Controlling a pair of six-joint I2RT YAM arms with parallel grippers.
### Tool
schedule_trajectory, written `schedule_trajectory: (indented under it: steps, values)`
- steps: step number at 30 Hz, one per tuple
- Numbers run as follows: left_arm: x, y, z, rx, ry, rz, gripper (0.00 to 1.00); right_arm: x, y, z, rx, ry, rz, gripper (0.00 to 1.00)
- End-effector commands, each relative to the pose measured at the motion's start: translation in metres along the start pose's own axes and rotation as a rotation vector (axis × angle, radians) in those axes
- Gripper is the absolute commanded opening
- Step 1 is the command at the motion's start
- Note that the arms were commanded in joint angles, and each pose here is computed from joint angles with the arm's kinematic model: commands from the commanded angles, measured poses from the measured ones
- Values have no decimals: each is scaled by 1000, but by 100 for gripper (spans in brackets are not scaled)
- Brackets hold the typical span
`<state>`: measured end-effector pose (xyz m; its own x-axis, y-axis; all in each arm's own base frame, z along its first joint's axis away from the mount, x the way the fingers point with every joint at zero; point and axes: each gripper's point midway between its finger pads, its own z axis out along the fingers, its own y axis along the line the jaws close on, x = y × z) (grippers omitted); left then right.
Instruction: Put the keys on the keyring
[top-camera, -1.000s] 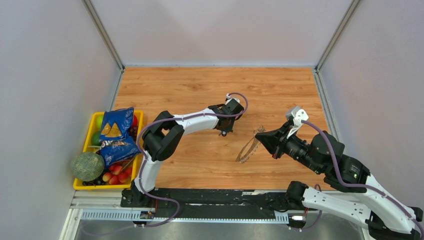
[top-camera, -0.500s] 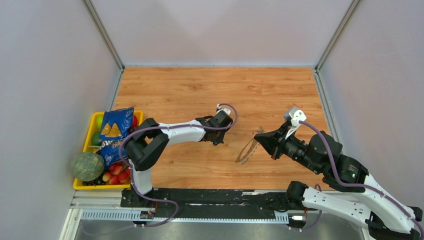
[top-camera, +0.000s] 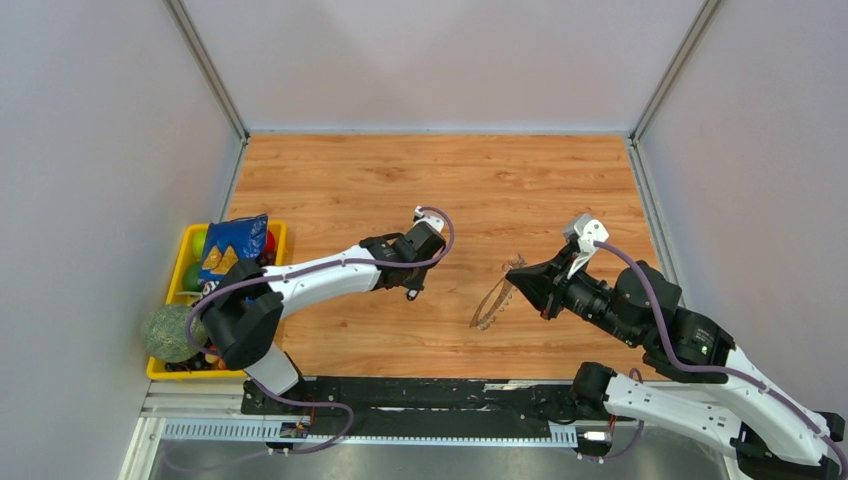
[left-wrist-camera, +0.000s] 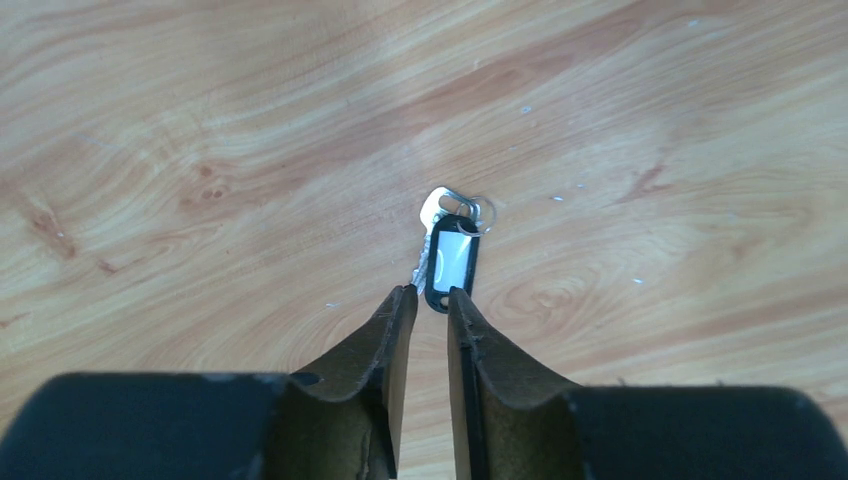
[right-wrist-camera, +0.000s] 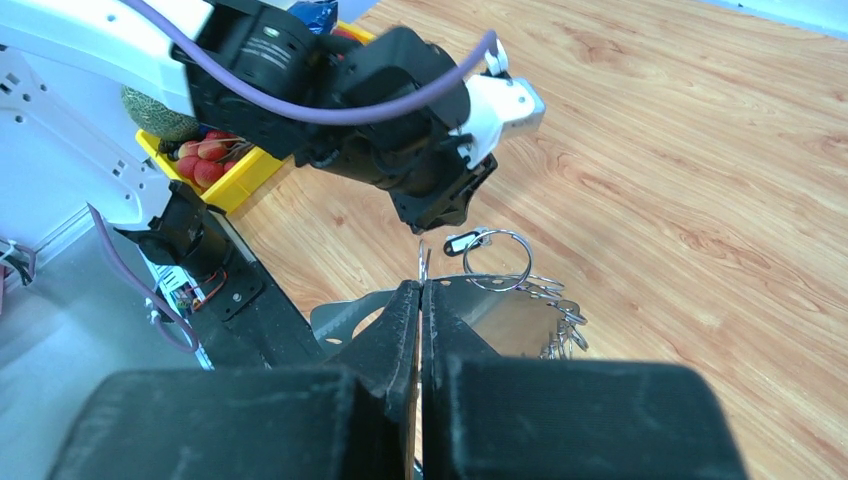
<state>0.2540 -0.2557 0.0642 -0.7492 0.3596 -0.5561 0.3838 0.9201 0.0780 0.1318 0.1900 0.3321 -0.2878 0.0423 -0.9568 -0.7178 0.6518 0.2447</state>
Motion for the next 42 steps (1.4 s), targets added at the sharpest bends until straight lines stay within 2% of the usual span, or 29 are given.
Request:
schedule_trajectory:
  steps: [1, 10, 16, 26, 42]
  values:
    - [-18, -7, -23, 79, -71, 21, 35, -19, 8, 3, -31, -69, 23, 0]
    - [-19, -19, -11, 159, -84, 197, 53, -22, 12, 5, -47, -68, 29, 0]
    - [-20, -22, 6, 155, -83, 305, 57, -22, 12, 5, -45, -66, 31, 0]
    - [-8, -30, 40, 166, -13, 431, 57, -20, 10, 8, -31, -61, 24, 0]
    - [-13, -26, 47, 126, -11, 466, 47, -19, 9, 8, -26, -60, 19, 0]
